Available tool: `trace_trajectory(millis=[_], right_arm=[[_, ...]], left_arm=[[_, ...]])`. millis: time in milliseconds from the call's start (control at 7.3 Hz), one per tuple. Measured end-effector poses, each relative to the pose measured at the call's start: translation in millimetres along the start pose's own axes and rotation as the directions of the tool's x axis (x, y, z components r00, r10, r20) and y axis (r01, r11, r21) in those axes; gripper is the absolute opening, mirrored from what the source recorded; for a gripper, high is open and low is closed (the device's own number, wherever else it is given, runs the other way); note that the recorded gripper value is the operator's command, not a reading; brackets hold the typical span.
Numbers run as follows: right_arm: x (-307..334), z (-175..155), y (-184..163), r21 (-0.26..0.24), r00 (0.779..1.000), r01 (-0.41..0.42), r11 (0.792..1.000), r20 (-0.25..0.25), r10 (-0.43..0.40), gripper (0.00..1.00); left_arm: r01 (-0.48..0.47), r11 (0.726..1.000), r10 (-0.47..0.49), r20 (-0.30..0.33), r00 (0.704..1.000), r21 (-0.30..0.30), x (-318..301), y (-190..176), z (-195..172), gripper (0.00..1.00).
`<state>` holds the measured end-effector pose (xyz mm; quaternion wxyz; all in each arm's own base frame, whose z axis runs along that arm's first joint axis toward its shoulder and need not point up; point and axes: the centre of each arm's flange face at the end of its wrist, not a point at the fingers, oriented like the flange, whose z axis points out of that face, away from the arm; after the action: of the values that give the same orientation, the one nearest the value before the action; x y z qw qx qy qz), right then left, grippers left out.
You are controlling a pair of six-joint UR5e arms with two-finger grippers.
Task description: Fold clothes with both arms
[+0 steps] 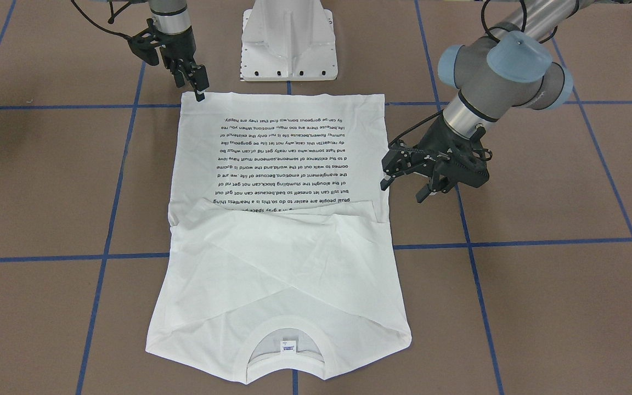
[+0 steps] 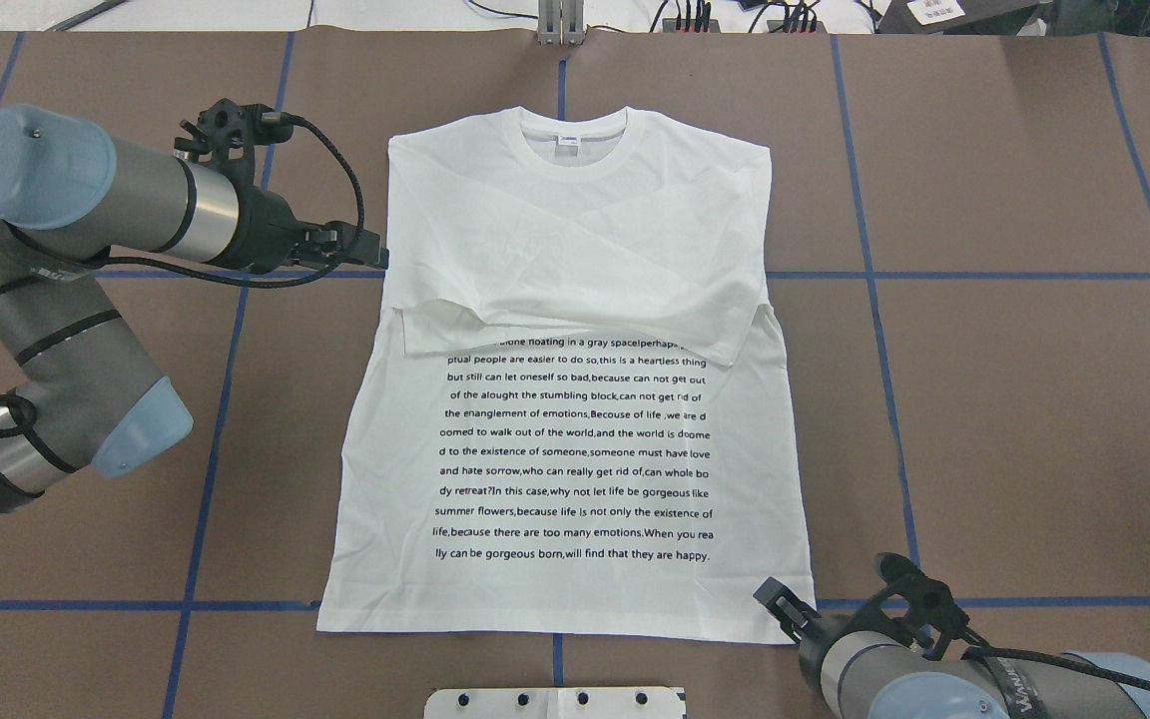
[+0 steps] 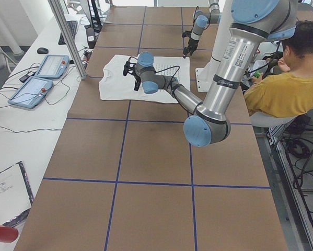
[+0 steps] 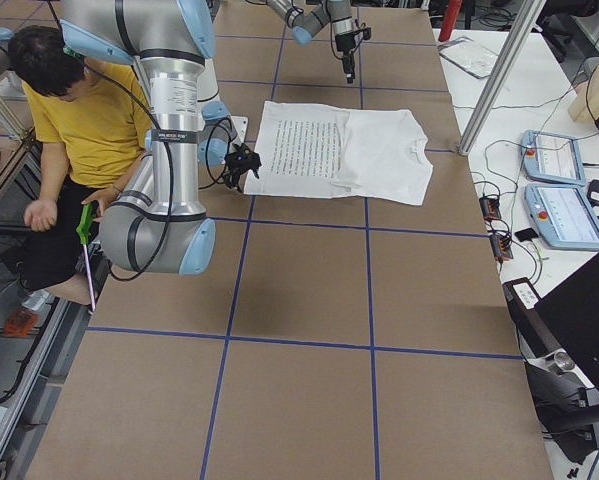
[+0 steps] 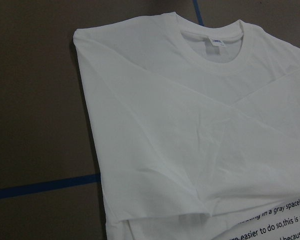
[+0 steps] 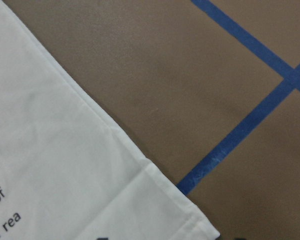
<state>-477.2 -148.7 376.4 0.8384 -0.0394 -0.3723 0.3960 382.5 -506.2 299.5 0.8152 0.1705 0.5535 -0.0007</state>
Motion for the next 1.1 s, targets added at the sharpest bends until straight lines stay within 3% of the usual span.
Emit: trace_trajectory(millis=[137,274,411,548,685,1095], right_arm=[[1.1,2.1,-0.3,0.003,1.000,0.000,1.000,-0.004,0.000,0.52],[1.8,3.2,-0.7,0.005,1.000,0.000,1.000,-0.006,0.000,0.43],[2.6,4.2,-0.9,0.007,1.000,0.001,1.000,-0.008,-0.001,0.41],[3.5,5.9,-1.3,0.009,1.000,0.002,1.000,-0.012,-0.002,0.32],[4.2,7.0,-1.3,0.010,1.000,0.003,1.000,-0.014,-0.003,0.04],[5.3,7.0,-1.4,0.009,1.000,0.005,1.000,-0.017,-0.005,0.00]], left_arm=[[0.000,1.000,0.000,0.000,1.000,-0.001,0.2,0.5,0.4,0.87],[0.000,1.000,0.000,0.000,1.000,-0.001,0.3,0.6,0.6,0.87],[0.000,1.000,0.000,0.000,1.000,-0.001,0.3,0.7,0.7,0.88],[0.001,1.000,-0.001,-0.001,1.000,-0.001,0.6,0.8,0.6,0.88],[0.006,1.000,-0.006,-0.003,1.000,0.000,1.5,0.7,-0.1,0.88],[0.033,0.999,-0.033,-0.012,0.999,0.002,5.3,1.5,-2.0,0.88]])
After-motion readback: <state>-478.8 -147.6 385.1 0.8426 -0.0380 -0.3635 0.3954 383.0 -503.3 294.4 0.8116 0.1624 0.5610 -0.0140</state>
